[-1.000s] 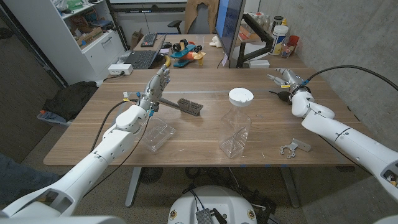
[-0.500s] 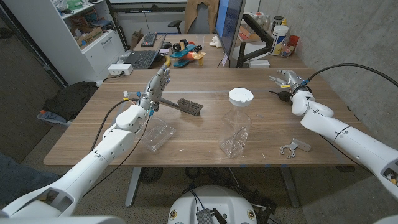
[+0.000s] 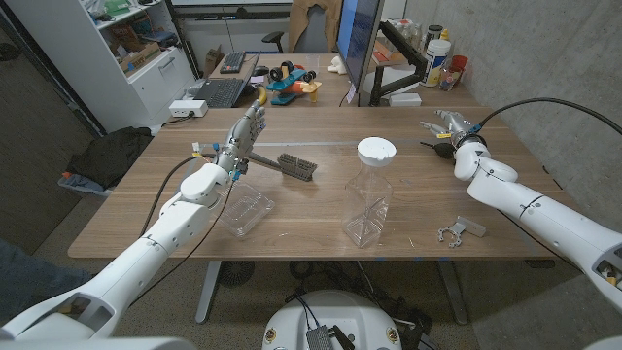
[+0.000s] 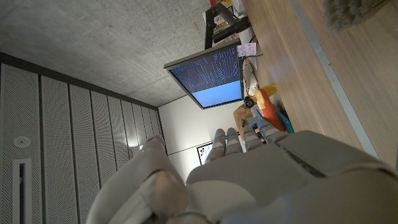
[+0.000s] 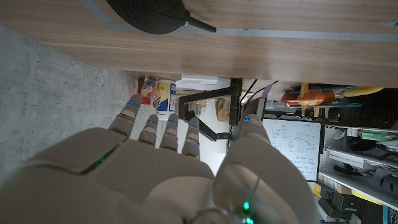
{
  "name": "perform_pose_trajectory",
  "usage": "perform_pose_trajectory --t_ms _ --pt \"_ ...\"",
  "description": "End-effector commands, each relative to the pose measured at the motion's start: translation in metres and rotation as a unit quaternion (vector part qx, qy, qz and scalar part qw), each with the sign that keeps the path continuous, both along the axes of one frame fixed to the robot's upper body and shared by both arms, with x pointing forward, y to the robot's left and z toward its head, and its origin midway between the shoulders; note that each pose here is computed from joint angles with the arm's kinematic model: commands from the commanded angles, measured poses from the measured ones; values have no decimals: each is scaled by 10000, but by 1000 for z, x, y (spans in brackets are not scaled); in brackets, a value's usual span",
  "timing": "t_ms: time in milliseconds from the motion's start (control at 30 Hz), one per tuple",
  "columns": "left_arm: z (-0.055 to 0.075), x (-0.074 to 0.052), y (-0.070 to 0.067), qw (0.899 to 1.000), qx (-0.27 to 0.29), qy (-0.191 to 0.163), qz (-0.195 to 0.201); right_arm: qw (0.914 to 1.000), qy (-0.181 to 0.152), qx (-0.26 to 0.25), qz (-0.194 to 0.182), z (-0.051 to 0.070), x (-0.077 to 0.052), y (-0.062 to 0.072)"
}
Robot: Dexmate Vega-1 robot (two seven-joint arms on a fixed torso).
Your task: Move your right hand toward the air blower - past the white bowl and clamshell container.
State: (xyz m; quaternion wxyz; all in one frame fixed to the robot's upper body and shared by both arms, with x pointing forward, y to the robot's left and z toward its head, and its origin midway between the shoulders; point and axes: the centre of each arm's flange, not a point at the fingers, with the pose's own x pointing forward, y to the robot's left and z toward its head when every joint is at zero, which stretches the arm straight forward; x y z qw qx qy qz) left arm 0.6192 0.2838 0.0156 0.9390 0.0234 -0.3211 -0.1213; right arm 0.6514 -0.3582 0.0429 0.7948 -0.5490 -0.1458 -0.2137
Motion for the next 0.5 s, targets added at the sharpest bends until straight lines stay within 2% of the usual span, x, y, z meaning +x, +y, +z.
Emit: perform_pose_trajectory --t_ms 33,500 --pt "2 -2 1 10000 5 -20 12 9995 172 -131 -217 -3 -1 -2" --pt "2 -1 0 10000 17 0 -1 9982 516 -169 -268 -10 5 -1"
